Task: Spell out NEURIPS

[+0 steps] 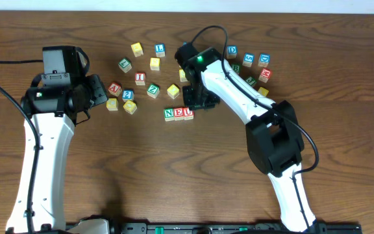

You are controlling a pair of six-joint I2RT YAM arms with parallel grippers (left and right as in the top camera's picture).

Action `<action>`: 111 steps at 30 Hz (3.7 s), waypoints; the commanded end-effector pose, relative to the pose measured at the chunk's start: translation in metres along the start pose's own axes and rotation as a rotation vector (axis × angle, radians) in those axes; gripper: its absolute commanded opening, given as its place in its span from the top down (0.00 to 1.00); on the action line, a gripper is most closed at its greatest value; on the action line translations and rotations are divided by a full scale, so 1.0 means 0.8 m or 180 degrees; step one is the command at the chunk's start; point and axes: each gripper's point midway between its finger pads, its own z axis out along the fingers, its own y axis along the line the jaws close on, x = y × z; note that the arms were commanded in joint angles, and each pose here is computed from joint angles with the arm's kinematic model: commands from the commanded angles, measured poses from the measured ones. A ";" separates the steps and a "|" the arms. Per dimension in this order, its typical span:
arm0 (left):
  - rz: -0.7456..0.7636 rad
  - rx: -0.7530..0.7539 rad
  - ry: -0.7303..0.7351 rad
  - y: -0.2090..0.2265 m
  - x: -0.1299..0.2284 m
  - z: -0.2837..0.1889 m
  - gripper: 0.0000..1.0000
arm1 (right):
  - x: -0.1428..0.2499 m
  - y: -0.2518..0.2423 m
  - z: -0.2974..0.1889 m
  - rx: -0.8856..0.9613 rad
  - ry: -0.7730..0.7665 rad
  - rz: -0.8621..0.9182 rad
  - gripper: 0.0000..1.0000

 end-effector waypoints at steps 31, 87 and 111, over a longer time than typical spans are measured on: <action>0.0044 -0.0008 0.0028 -0.002 0.003 0.002 0.73 | -0.092 0.001 -0.150 -0.0627 -0.0929 -0.0252 0.51; 0.0195 -0.0388 0.0058 0.015 -0.026 -0.020 0.65 | -0.210 0.026 -0.077 -0.0571 -0.1646 -0.0056 0.42; 0.0196 -0.0397 0.0100 0.016 -0.022 -0.019 0.65 | -0.239 0.025 0.019 -0.0389 -0.1696 0.0013 0.50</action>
